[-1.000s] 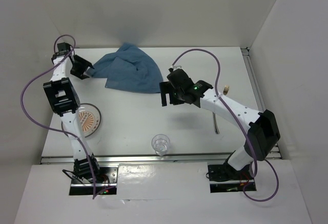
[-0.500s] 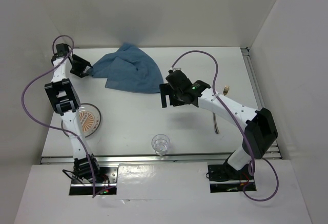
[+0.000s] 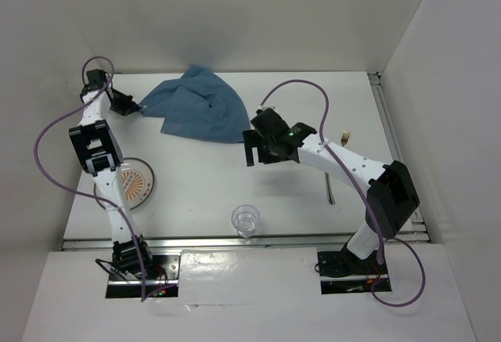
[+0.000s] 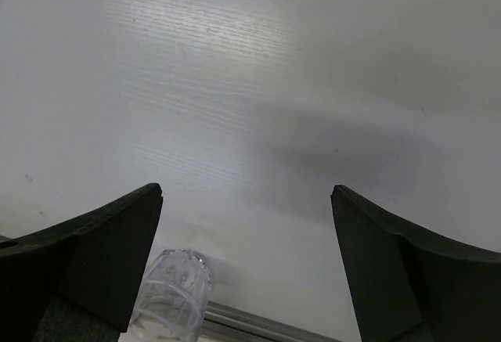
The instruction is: Set the dinner table for one person
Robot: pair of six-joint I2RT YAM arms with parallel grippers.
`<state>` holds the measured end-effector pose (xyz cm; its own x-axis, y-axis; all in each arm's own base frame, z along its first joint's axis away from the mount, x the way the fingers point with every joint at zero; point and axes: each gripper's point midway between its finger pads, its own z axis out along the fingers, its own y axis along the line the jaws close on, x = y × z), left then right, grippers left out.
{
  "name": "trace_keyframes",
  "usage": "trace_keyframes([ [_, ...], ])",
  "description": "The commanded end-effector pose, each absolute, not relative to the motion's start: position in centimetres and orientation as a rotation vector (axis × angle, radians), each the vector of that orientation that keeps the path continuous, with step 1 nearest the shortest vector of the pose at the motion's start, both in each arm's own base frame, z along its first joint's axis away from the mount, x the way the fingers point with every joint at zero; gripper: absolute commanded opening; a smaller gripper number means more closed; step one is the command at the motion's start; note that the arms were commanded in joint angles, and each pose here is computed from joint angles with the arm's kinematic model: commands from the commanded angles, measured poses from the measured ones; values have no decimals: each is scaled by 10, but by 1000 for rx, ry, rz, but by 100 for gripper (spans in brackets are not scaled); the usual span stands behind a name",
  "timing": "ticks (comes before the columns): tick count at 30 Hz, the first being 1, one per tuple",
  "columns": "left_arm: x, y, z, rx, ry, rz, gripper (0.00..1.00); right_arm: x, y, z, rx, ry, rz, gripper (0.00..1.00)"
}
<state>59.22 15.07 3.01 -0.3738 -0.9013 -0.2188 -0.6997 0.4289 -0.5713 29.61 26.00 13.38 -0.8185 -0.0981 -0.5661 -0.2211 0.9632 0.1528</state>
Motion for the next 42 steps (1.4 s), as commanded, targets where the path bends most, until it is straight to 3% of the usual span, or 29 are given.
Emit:
trace_keyframes([
  [1,582,149,25,-1337,2230,-495,3,297,265,144,-212,2513,298,96],
  [7,573,143,76,-1223,2219,-514,0,306,269,167,-241,2456,313,100],
  [9,566,139,120,-1132,2188,-483,0,315,278,176,-247,2431,326,100],
  [15,522,104,189,-927,2234,-322,0,331,317,171,-214,2502,427,99],
  [17,507,81,184,-896,2290,-302,0,333,338,161,-206,2541,514,95],
  [19,492,70,199,-870,2275,-254,0,321,372,164,-223,2526,625,84],
  [22,474,50,188,-844,2316,-253,0,312,420,159,-286,2438,648,80],
  [28,464,39,190,-765,2391,-273,0,303,475,142,-427,2356,656,80],
  [31,455,38,198,-747,2388,-269,0,286,495,144,-453,2337,723,92],
  [32,454,39,198,-732,2392,-264,0,285,501,144,-449,2318,707,92],
  [34,456,39,201,-716,2386,-260,0,274,520,141,-508,2267,656,94],
  [42,455,28,211,-673,2395,-335,0,313,527,127,-537,1961,235,96],
])
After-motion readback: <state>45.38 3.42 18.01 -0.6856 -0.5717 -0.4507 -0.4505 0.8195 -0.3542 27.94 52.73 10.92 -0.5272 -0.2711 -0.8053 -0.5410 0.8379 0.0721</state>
